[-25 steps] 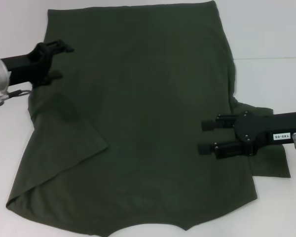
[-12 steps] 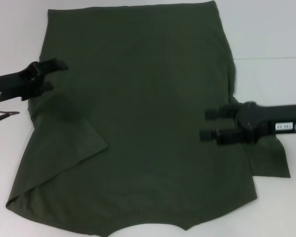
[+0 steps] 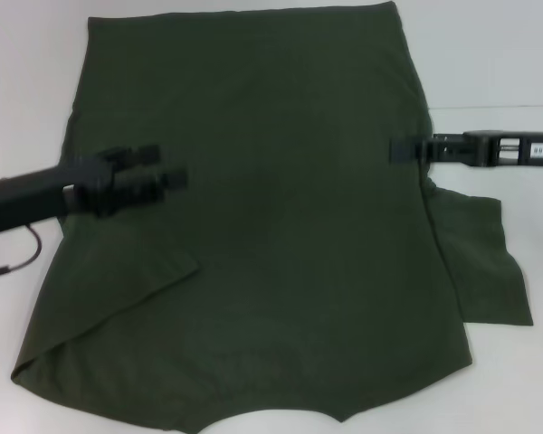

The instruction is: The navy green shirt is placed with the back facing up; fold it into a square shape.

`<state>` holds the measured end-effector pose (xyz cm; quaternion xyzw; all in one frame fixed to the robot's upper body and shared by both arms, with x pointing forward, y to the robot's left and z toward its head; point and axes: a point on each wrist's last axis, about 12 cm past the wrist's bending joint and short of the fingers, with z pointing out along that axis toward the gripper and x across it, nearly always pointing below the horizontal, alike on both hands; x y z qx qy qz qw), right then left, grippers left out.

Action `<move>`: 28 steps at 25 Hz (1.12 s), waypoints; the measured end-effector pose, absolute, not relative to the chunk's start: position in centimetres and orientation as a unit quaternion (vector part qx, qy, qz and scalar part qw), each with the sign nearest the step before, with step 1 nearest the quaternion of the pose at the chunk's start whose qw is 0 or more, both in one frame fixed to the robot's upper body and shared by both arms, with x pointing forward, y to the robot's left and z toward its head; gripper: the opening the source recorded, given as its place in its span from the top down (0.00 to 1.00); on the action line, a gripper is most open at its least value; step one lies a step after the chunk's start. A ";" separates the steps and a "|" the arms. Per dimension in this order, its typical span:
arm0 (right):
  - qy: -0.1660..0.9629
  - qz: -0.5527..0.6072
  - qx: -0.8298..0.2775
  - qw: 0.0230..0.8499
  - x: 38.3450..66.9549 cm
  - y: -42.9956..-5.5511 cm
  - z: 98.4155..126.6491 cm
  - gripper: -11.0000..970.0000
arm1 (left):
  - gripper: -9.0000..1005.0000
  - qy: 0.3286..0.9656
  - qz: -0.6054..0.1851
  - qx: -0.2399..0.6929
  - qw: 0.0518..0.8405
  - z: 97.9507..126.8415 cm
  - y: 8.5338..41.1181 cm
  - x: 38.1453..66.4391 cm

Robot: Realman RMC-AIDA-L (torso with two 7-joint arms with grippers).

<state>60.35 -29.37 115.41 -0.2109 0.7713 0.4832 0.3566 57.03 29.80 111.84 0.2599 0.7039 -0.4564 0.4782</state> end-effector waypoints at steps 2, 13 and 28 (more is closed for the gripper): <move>0.793 0.486 -0.178 0.323 60.9 -29.5 116.0 0.09 | 0.14 0.684 -0.469 0.290 0.479 112.0 29.9 56.0; 0.868 0.465 0.031 0.173 61.2 -32.8 116.6 0.09 | 0.14 0.653 -0.454 0.354 0.492 110.7 30.3 53.4; 0.929 0.340 0.088 0.119 59.4 -37.9 114.5 0.09 | 0.14 0.643 -0.455 0.363 0.497 111.2 29.7 54.0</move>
